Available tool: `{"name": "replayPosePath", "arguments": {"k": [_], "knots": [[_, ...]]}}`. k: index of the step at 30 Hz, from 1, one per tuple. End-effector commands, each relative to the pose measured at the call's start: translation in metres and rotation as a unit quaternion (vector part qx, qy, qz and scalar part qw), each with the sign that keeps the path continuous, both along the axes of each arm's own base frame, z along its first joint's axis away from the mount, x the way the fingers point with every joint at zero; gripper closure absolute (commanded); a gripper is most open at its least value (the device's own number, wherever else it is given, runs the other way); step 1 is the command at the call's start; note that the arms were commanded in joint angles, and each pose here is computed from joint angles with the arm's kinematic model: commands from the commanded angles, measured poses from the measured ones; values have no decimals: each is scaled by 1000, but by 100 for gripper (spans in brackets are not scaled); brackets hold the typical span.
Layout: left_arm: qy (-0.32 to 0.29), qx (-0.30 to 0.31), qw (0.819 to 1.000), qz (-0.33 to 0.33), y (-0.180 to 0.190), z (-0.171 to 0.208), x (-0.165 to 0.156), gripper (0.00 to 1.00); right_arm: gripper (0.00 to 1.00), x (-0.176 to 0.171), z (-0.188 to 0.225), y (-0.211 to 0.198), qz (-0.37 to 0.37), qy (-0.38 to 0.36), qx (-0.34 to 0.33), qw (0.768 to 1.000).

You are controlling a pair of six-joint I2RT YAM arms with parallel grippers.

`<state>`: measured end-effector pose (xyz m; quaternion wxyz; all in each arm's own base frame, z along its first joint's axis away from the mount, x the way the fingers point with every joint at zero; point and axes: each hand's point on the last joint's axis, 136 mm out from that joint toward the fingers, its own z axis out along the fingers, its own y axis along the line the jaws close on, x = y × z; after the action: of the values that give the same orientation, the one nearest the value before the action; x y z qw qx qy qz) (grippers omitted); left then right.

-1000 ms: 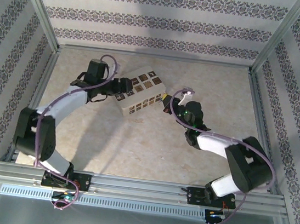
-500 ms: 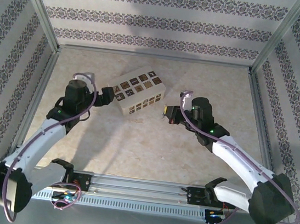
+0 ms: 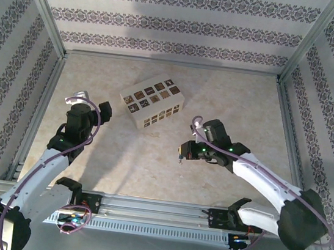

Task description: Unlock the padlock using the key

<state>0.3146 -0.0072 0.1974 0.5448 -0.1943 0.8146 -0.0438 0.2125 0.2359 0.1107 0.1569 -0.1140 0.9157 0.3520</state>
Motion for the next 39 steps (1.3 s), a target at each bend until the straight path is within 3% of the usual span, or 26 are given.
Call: {"name": "replayPosePath", "arguments": {"k": [1,13,24,32,39], "knots": [[-27,-7,999,26,9,11,4,1,95,-16,-16,15,37,42,2,998],[-25,1,999,20,10,14,2,1,94,-3,-57,40,55,99,-3,994],[-26,4,1000,16,9,16,2,1,81,4,-75,46,46,113,-9,993],[-26,10,999,18,11,18,2,1,69,16,-62,31,23,73,-31,997],[-35,19,999,25,15,26,2,1,62,34,-16,3,-10,-2,-40,999]]}}
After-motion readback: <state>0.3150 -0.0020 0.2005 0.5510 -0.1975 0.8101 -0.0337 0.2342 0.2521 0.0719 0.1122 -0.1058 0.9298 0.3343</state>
